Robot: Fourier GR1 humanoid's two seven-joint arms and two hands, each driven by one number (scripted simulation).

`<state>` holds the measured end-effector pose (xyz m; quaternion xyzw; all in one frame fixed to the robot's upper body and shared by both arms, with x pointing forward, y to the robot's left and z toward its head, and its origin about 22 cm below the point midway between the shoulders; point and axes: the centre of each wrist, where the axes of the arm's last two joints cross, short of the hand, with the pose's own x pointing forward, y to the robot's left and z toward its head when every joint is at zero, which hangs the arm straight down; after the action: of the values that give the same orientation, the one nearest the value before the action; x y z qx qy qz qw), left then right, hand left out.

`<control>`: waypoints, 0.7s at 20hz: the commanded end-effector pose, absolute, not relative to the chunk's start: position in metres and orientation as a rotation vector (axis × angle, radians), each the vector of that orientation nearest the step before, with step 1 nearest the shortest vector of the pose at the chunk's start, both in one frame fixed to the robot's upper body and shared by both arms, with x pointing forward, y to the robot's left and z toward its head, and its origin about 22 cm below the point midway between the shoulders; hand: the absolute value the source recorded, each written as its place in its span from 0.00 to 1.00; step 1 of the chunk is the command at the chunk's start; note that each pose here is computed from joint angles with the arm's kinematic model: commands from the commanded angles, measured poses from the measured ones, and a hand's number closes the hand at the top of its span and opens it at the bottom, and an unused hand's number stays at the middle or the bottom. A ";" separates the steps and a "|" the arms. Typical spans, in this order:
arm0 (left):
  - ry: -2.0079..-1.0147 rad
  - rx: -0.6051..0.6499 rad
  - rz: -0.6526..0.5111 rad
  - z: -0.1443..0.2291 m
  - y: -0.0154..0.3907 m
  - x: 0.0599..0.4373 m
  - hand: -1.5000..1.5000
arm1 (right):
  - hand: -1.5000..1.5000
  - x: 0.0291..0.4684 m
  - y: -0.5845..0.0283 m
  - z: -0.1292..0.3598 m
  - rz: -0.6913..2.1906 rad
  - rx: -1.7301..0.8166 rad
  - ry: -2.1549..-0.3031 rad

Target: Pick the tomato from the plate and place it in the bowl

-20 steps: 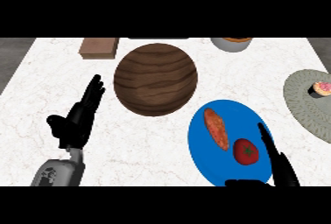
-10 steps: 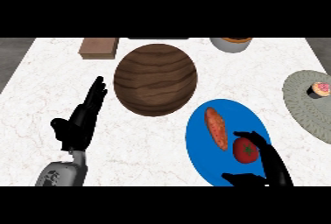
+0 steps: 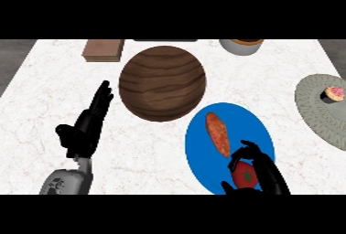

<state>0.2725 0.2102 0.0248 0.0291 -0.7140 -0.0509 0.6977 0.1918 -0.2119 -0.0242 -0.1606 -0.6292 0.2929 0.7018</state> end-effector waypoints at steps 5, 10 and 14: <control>-1.603 0.000 -0.179 0.031 0.191 0.277 0.50 | 1.00 0.190 -0.086 0.004 1.280 0.339 -1.545; -1.599 0.035 -0.148 0.034 0.206 0.276 0.50 | 1.00 0.200 -0.057 0.028 1.198 0.607 -1.735; -1.600 0.076 -0.103 0.024 0.200 0.271 0.50 | 1.00 0.174 -0.051 0.065 1.137 0.605 -1.947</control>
<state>0.2770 0.2118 0.0277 0.0254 -0.7151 -0.0556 0.6963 0.1886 -0.0587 0.0429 0.2160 -0.7289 0.4702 0.4483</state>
